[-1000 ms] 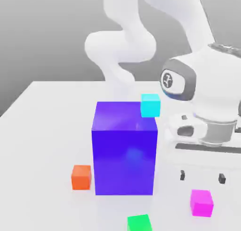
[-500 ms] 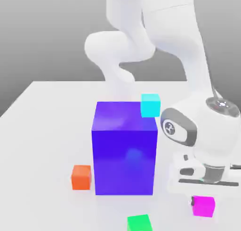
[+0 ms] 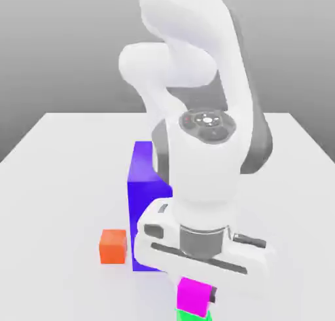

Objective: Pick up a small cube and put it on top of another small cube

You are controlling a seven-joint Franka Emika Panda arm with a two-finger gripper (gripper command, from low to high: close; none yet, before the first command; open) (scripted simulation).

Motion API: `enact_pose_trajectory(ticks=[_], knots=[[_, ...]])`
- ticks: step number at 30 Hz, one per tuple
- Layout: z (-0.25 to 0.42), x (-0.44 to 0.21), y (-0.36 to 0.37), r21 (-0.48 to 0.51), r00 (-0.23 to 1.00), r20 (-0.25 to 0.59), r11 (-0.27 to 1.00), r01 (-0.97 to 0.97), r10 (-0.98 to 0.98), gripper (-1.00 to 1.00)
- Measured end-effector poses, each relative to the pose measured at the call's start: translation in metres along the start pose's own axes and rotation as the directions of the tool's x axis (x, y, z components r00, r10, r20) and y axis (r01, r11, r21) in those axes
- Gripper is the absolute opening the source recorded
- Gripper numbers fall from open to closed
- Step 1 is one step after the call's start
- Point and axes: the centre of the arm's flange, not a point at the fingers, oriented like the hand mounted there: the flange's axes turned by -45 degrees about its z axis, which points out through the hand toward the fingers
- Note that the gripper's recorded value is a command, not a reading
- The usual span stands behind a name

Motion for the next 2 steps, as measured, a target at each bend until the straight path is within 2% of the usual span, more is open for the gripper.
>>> enact_pose_trajectory(ticks=[2], knots=[[0.0, 0.0, 0.0, 0.0, 1.0, 0.0, 1.0, 0.0, 0.0, 1.0]])
